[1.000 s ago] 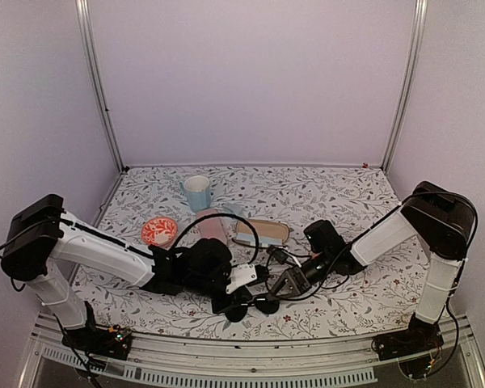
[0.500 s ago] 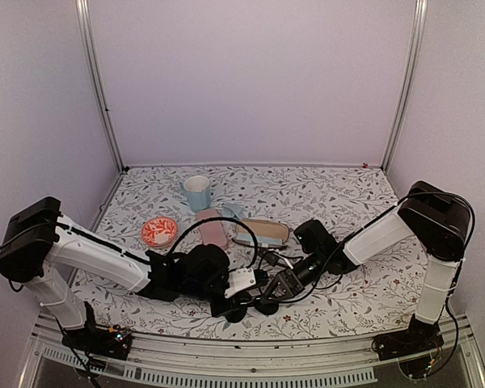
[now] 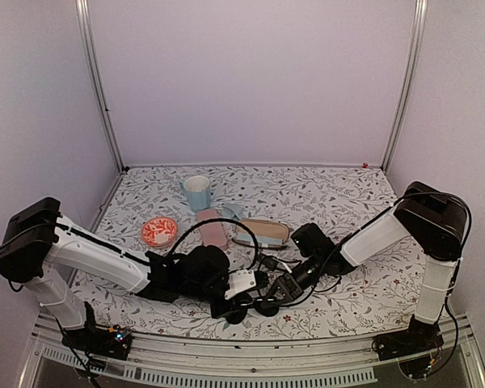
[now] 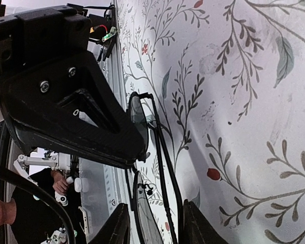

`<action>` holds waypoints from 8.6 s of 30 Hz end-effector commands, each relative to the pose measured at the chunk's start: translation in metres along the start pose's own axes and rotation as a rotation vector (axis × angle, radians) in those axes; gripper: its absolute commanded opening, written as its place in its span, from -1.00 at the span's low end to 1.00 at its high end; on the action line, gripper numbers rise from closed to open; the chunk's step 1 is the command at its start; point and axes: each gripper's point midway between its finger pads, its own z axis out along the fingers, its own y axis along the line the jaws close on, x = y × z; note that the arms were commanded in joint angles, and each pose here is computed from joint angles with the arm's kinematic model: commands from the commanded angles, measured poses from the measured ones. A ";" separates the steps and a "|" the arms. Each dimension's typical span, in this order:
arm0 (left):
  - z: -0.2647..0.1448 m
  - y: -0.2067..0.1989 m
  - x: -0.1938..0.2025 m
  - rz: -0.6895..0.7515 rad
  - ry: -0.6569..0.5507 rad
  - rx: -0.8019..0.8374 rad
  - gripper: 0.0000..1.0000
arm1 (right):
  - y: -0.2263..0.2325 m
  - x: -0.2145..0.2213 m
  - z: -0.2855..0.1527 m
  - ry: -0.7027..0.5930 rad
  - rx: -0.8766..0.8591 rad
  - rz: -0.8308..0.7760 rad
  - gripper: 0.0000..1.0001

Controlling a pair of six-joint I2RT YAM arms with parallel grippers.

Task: Organize the sunglasses
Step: Pass from the left arm to the right, then place the sunglasses in the sunglasses case.

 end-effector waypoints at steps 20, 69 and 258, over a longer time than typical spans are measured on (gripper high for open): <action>-0.012 0.000 -0.010 -0.013 -0.040 -0.021 -0.52 | 0.005 -0.006 0.000 -0.003 -0.001 -0.032 -0.58; -0.088 0.164 -0.036 -0.544 -0.338 -0.328 -0.07 | -0.042 -0.162 -0.145 -0.447 0.124 0.042 -0.54; 0.044 0.194 -0.053 -0.450 -0.262 0.178 -0.24 | -0.045 -0.132 -0.121 -0.662 0.032 0.209 -0.52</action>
